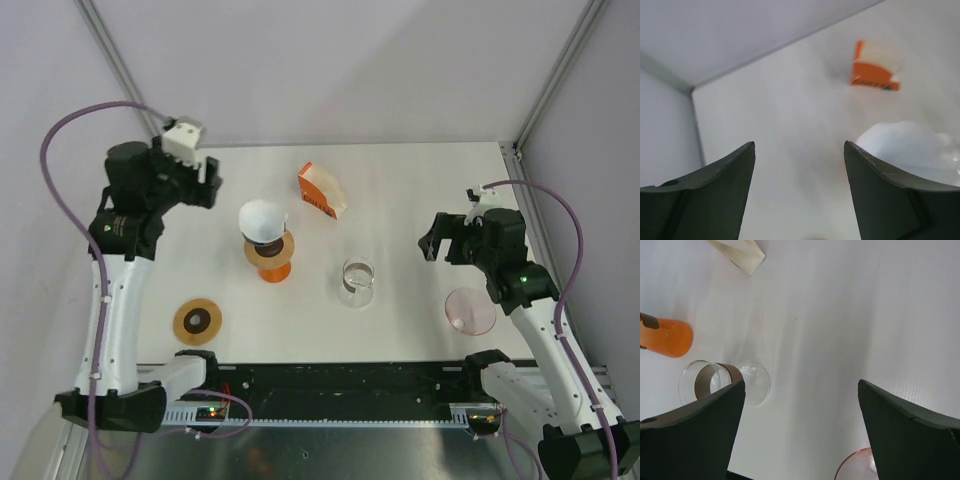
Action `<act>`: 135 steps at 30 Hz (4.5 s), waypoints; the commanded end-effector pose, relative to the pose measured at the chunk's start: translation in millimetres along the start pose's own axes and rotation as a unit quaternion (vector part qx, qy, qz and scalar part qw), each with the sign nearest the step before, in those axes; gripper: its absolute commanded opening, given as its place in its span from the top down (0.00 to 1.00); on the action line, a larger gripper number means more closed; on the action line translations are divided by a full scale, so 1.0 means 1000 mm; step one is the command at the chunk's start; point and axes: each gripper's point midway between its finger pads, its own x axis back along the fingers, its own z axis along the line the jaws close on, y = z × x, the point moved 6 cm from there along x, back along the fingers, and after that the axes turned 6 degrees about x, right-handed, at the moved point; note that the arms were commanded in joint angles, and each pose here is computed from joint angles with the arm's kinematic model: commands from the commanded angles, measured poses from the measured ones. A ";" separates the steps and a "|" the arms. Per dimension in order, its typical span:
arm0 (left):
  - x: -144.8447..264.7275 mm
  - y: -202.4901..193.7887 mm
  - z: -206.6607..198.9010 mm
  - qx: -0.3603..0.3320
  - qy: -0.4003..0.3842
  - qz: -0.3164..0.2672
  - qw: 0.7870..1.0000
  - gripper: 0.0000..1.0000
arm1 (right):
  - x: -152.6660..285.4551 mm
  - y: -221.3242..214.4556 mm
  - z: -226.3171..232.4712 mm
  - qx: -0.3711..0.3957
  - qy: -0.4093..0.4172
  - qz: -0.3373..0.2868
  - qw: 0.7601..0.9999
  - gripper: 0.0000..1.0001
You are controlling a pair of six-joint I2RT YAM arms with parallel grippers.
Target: Place the coffee filter in the dripper
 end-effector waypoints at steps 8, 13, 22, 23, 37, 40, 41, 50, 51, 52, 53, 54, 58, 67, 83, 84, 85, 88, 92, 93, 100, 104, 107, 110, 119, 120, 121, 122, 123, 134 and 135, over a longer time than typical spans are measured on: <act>0.033 -0.170 0.074 0.052 0.131 0.197 0.970 0.28 | -0.005 0.007 0.004 0.011 0.023 -0.012 1.000 0.01; 0.056 -0.247 0.093 0.078 0.149 0.281 0.945 0.29 | -0.009 0.007 0.005 0.004 0.026 -0.010 1.000 0.01; 0.064 -0.322 0.063 0.098 0.090 0.348 0.928 0.33 | -0.018 0.004 0.001 -0.003 0.015 0.005 1.000 0.01; 0.062 -0.327 0.060 0.105 0.077 0.352 0.927 0.35 | -0.019 0.003 0.001 -0.005 0.014 0.008 1.000 0.01; 0.062 -0.343 0.056 0.098 0.076 0.363 0.924 0.52 | -0.017 0.017 0.001 -0.013 -0.005 0.011 1.000 0.01; 0.060 -0.347 0.054 0.098 0.067 0.362 0.925 0.53 | -0.018 0.019 0.001 -0.014 -0.009 0.016 1.000 0.01; 0.059 -0.347 0.054 0.099 0.063 0.359 0.926 0.54 | -0.019 0.019 0.002 -0.016 -0.010 0.018 1.000 0.01; 0.052 -0.349 0.052 0.108 0.047 0.344 0.932 0.57 | -0.023 0.026 0.014 -0.013 -0.015 0.020 1.000 0.01; 0.052 -0.349 0.051 0.105 0.045 0.343 0.932 0.57 | -0.024 0.027 0.016 -0.011 -0.016 0.019 1.000 0.01; 0.052 -0.350 0.050 0.103 0.043 0.342 0.933 0.57 | -0.024 0.027 0.018 -0.010 -0.016 0.019 1.000 0.01; 0.052 -0.350 0.049 0.102 0.041 0.340 0.934 0.57 | -0.024 0.028 0.019 -0.010 -0.017 0.018 1.000 0.01; 0.051 -0.349 0.049 0.102 0.040 0.337 0.935 0.57 | -0.024 0.027 0.020 -0.009 -0.016 0.019 1.000 0.01; 0.052 -0.339 0.054 0.099 0.052 0.328 0.938 0.56 | -0.029 0.024 0.023 -0.003 -0.015 0.029 0.999 0.01; 0.064 -0.328 0.050 0.090 0.064 0.336 0.935 0.52 | -0.037 0.022 0.026 0.010 -0.011 0.035 0.999 0.01; 0.054 -0.361 0.049 0.127 0.026 0.387 0.913 0.59 | -0.039 0.015 0.025 0.034 -0.023 0.051 0.998 0.01; 0.053 -0.364 0.049 0.129 0.027 0.390 0.912 0.60 | -0.039 0.015 0.025 0.036 -0.024 0.051 0.998 0.01; 0.053 -0.365 0.050 0.128 0.030 0.392 0.911 0.61 | -0.039 0.015 0.025 0.037 -0.024 0.052 0.998 0.01; 0.051 -0.370 0.050 0.121 0.037 0.395 0.910 0.65 | -0.039 0.014 0.025 0.040 -0.022 0.053 0.998 0.01; 0.047 -0.376 0.048 0.091 0.052 0.403 0.909 0.70 | -0.039 0.013 0.025 0.042 -0.020 0.056 0.997 0.01; 0.045 -0.376 0.047 0.079 0.054 0.404 0.910 0.73 | -0.039 0.013 0.025 0.043 -0.020 0.057 0.997 0.01; 0.037 -0.364 0.047 0.031 0.079 0.384 0.919 0.99 | -0.035 0.009 0.025 0.049 -0.019 0.065 0.997 0.01; 0.035 -0.343 0.057 0.018 0.105 0.352 0.930 1.00 | -0.029 0.011 0.024 0.054 -0.021 0.059 0.997 0.01; 0.033 -0.325 0.063 0.010 0.117 0.325 0.938 1.00 | -0.025 0.013 0.024 0.056 -0.020 0.052 0.997 0.01; 0.031 -0.307 0.072 0.006 0.128 0.307 0.943 1.00 | -0.022 0.015 0.025 0.057 -0.017 0.046 0.997 0.01; 0.025 -0.250 0.092 0.017 0.134 0.265 0.955 1.00 | -0.013 0.017 0.028 0.060 -0.001 0.028 0.998 0.01; 0.023 -0.241 0.095 0.019 0.137 0.256 0.957 1.00 | -0.012 0.017 0.028 0.061 0.000 0.026 0.998 0.01; 0.022 -0.228 0.098 0.018 0.142 0.242 0.960 1.00 | -0.012 0.017 0.028 0.061 0.000 0.025 0.998 0.01; 0.019 -0.217 0.099 0.020 0.140 0.228 0.963 1.00 | -0.011 0.017 0.028 0.060 0.000 0.023 0.998 0.01; 0.017 -0.202 0.101 0.018 0.140 0.211 0.967 1.00 | -0.011 0.016 0.028 0.060 0.001 0.021 0.998 0.01; -0.034 -0.076 0.076 -0.012 0.116 0.104 0.988 1.00 | -0.003 0.008 0.027 0.068 0.013 0.011 0.998 0.01; -0.041 -0.071 0.067 -0.020 0.107 0.103 0.989 1.00 | -0.001 0.007 0.026 0.068 0.012 0.009 0.998 0.01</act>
